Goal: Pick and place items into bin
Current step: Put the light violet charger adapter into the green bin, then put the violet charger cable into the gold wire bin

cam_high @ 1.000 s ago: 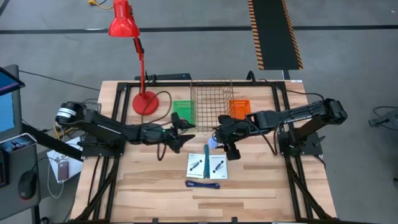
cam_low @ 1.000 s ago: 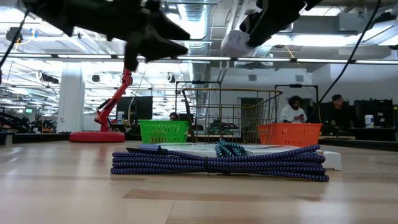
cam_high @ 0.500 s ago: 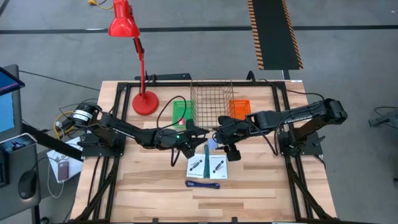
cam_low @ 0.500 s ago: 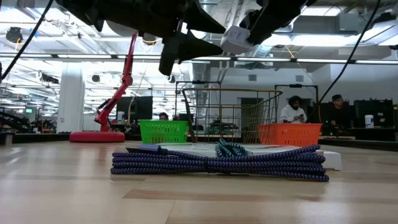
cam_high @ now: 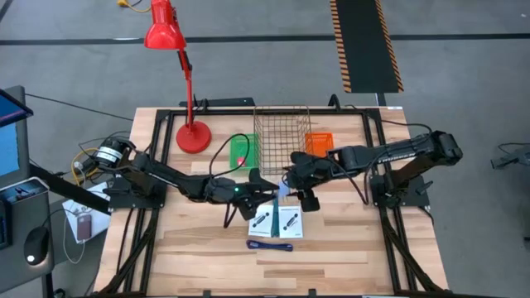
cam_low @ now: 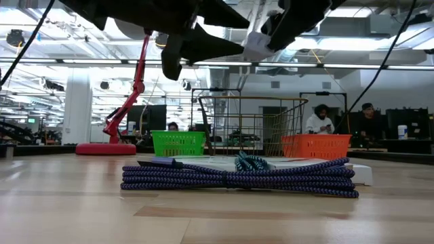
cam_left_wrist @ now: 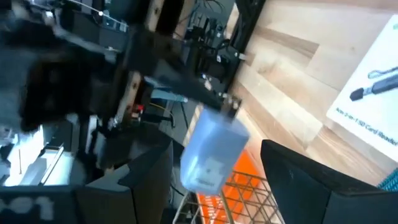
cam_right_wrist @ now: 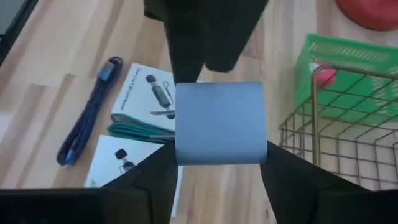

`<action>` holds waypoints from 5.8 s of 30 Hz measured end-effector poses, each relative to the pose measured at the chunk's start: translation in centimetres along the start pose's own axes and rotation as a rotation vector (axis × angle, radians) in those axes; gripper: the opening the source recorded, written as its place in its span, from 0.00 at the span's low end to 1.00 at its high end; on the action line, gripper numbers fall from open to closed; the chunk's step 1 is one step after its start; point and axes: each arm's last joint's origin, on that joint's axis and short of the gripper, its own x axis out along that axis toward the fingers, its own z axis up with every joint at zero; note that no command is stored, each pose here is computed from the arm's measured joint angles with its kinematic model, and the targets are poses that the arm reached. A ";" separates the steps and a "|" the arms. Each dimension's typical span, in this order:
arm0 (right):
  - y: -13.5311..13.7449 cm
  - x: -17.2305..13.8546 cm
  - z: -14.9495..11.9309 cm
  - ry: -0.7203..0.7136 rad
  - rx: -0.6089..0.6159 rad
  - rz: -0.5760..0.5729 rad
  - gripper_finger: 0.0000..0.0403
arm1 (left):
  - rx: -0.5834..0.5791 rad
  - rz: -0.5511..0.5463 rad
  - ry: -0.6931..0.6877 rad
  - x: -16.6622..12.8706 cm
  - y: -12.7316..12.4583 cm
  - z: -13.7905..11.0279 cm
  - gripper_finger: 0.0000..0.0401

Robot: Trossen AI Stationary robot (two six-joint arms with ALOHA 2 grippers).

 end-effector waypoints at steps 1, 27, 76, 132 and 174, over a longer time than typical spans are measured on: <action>0.0 0.0 0.0 -0.001 -0.001 0.004 0.47 | 0.000 -0.003 0.000 0.0 -0.1 0.0 0.59; 0.1 -0.1 1.3 -0.138 -0.058 0.048 0.47 | 0.036 0.020 -0.086 0.0 0.4 0.4 0.59; -2.7 -0.4 -2.5 0.228 0.100 -0.121 0.69 | -0.224 0.356 0.575 -0.5 1.4 -1.9 0.27; -4.0 -0.7 -3.7 0.318 0.224 -0.145 0.69 | -0.695 -0.216 0.757 -3.1 1.8 -15.3 0.41; 5.1 0.7 -1.6 0.105 0.149 0.014 0.69 | -0.964 -0.386 0.208 -6.5 5.0 -7.1 0.46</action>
